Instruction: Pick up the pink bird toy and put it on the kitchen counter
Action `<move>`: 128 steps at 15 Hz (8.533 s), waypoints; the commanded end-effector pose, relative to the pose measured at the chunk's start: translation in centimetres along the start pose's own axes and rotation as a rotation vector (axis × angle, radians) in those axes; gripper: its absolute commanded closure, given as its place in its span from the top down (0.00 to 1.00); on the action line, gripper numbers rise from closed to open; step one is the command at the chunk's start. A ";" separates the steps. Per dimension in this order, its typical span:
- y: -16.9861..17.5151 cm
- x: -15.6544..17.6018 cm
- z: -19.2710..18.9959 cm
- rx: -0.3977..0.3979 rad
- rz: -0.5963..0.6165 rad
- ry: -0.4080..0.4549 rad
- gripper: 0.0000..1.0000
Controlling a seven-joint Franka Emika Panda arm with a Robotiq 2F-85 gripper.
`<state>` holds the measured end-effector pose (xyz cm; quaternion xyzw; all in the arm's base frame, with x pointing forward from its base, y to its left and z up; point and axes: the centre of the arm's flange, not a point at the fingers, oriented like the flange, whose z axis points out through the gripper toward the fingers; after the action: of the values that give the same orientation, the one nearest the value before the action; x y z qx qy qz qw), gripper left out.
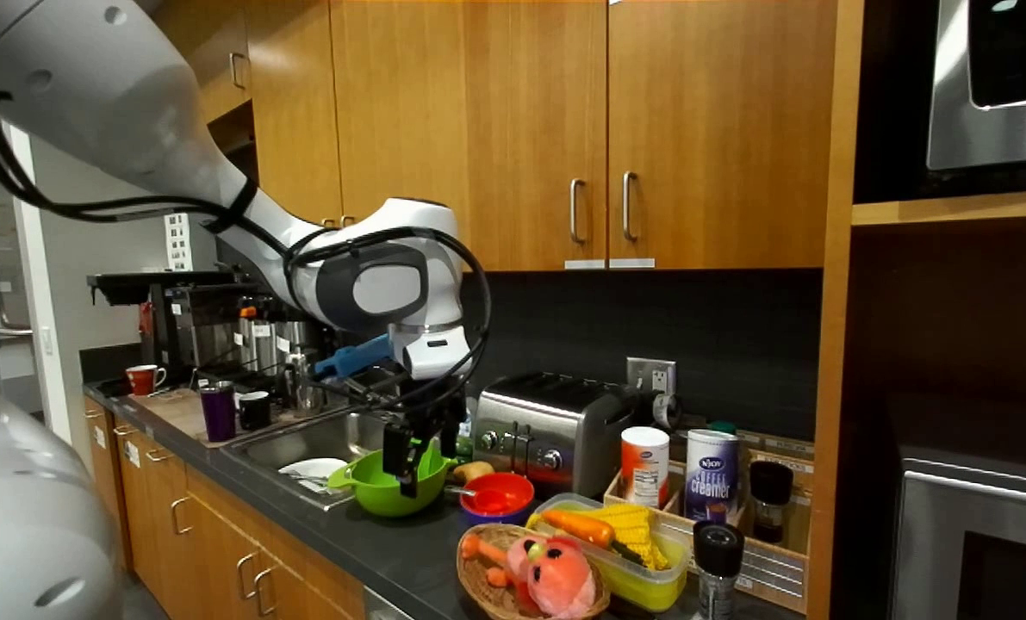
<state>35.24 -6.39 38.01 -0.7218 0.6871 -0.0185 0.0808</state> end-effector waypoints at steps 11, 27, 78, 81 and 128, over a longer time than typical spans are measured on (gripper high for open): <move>1.7 2.1 2.2 0.027 0.467 0.035 1.00; -1.0 5.8 1.4 0.015 0.604 -0.032 1.00; -4.9 14.2 10.0 -0.123 0.685 -0.081 1.00; -5.1 14.0 10.5 -0.119 0.680 -0.050 1.00; -4.7 12.0 -0.5 0.172 0.696 -0.058 0.04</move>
<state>42.55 -18.35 35.05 -0.4538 0.8795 -0.0150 0.1428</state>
